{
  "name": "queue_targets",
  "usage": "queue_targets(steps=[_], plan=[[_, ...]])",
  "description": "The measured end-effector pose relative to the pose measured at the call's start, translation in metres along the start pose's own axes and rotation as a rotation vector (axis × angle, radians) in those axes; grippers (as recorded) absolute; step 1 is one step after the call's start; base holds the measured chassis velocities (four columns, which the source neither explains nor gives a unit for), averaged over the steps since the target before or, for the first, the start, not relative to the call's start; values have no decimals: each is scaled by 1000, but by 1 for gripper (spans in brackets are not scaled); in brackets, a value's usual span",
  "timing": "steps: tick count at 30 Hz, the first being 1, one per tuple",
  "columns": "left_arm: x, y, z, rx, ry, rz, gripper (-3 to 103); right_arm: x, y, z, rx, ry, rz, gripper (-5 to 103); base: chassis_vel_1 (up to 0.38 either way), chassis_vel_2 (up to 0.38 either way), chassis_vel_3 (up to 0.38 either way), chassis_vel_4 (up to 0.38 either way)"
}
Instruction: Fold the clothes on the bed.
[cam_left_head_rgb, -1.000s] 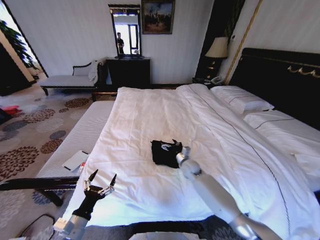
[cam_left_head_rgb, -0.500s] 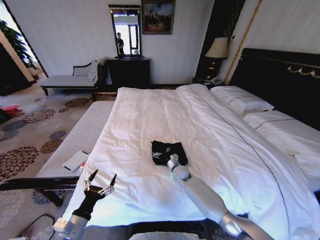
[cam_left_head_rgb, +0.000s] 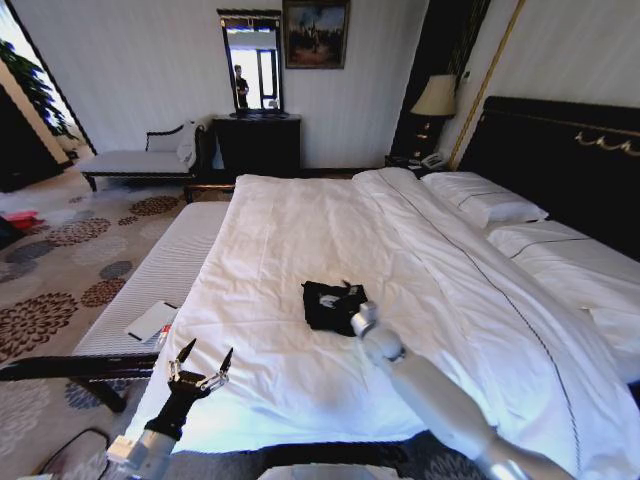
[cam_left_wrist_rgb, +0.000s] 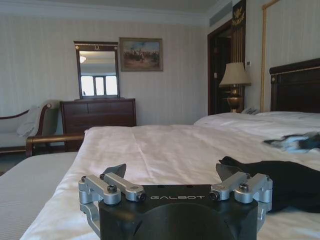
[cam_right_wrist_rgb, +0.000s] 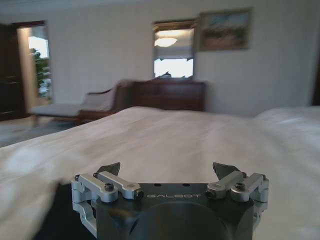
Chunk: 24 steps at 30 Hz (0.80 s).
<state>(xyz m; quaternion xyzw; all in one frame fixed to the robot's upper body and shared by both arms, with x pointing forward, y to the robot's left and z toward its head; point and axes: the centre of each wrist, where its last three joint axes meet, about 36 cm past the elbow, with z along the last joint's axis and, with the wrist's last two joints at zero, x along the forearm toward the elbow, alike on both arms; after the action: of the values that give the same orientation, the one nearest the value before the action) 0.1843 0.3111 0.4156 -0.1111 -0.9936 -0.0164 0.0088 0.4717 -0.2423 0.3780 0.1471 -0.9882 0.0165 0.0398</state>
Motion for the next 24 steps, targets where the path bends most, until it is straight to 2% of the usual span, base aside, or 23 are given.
queue_targets(steps=[1, 2, 4, 5, 7, 8, 10, 11, 15, 19, 21, 22, 24], plan=[[0, 0, 0, 0, 0, 0, 100, 4, -9, -1, 5, -4, 19, 100, 0, 0, 0, 0], [0, 0, 0, 0, 0, 0, 100, 15, -34, -5, 21, -20, 75, 100, 0, 0, 0, 0], [0, 0, 0, 0, 0, 0, 100, 33, -62, -12, 47, -42, 147, 100, 0, 0, 0, 0], [0, 0, 0, 0, 0, 0, 100, 33, -62, -12, 47, -42, 147, 100, 0, 0, 0, 0], [0, 0, 0, 0, 0, 0, 100, 52, -82, -19, 61, -65, 206, 100, 0, 0, 0, 0], [0, 0, 0, 0, 0, 0, 100, 70, -94, -24, 70, -82, 249, 100, 0, 0, 0, 0], [0, 0, 0, 0, 0, 0, 100, 102, -105, -27, 80, -91, 295, 100, 0, 0, 0, 0], [0, 0, 0, 0, 0, 0, 100, 102, -105, -27, 80, -91, 295, 100, 0, 0, 0, 0], [0, 0, 0, 0, 0, 0, 100, 165, -112, -27, 126, -113, 350, 100, 0, 0, 0, 0], [0, 0, 0, 0, 0, 0, 100, 203, -108, -23, 166, -124, 367, 100, 0, 0, 0, 0], [0, 0, 0, 0, 0, 0, 100, 234, -97, -15, 173, -112, 380, 100, 0, 0, 0, 0], [0, 0, 0, 0, 0, 0, 100, 234, -97, -15, 173, -112, 380, 100, 0, 0, 0, 0], [0, 0, 0, 0, 0, 0, 100, 262, -81, -5, 176, -89, 378, 100, 0, 0, 0, 0]])
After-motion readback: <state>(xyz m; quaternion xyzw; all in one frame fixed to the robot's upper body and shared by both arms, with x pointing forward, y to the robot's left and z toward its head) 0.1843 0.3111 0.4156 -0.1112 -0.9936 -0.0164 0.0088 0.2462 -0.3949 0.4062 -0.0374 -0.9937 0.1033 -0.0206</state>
